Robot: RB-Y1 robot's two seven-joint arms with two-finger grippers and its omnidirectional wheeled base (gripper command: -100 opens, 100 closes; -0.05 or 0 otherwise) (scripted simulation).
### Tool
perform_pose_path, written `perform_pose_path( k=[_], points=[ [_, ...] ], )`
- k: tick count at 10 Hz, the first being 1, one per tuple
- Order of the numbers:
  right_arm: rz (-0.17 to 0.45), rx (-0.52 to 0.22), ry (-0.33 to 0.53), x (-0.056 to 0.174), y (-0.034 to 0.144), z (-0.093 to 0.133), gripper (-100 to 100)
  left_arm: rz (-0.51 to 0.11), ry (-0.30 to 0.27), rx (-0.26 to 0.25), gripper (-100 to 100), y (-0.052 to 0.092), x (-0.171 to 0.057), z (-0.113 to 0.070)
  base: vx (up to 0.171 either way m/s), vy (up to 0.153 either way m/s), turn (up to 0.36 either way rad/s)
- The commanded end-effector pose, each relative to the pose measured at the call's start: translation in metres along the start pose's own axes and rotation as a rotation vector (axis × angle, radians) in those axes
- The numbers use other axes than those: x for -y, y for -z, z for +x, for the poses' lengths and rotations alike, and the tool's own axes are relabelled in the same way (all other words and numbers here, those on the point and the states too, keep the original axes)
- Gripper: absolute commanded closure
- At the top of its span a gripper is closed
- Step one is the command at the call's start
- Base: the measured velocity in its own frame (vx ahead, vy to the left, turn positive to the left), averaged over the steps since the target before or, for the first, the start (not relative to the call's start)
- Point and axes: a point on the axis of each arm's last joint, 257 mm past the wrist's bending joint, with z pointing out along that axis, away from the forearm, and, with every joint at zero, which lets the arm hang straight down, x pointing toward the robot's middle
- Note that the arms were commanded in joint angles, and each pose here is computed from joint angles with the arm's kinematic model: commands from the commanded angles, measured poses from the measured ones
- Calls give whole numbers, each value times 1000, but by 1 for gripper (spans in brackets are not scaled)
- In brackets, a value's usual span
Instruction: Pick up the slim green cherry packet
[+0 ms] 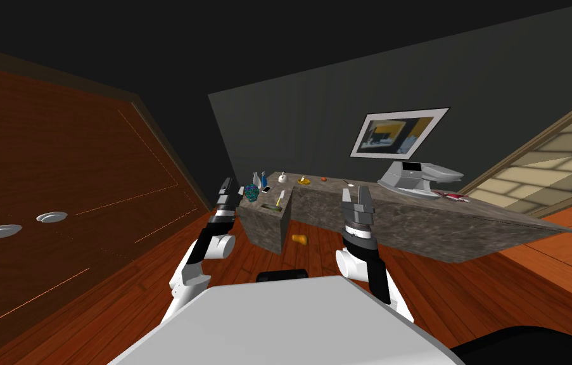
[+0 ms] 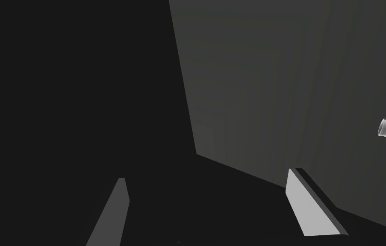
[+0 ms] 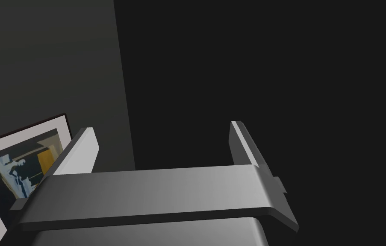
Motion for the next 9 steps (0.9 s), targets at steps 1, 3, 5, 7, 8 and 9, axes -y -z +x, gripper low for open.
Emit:
perform_pose_path(
  k=[1, 3, 5, 7, 8, 9],
  points=[
    [0, 0, 0, 0, 0, 0, 0, -46, 11, -11, -100, -8, -16, 5, 14, 26, 17],
    [0, 0, 0, 0, 0, 0, 0, -107, 19, -16, -100, -16, -36, 7, 19, 24, 10],
    [0, 0, 0, 0, 0, 0, 0, -145, 18, -11, -100, -15, -46, 6, 11, 17, -1],
    [0, 0, 0, 0, 0, 0, 0, -208, 24, -14, -100, -21, -66, 8, 11, 19, 2],
    [0, 0, 0, 0, 0, 0, 0, -241, 28, -21, -100, -29, -78, 12, 13, 25, -4],
    [0, 0, 0, 0, 0, 0, 0, -270, 28, -17, -100, -27, -86, 11, 13, 21, -8]
  ],
)
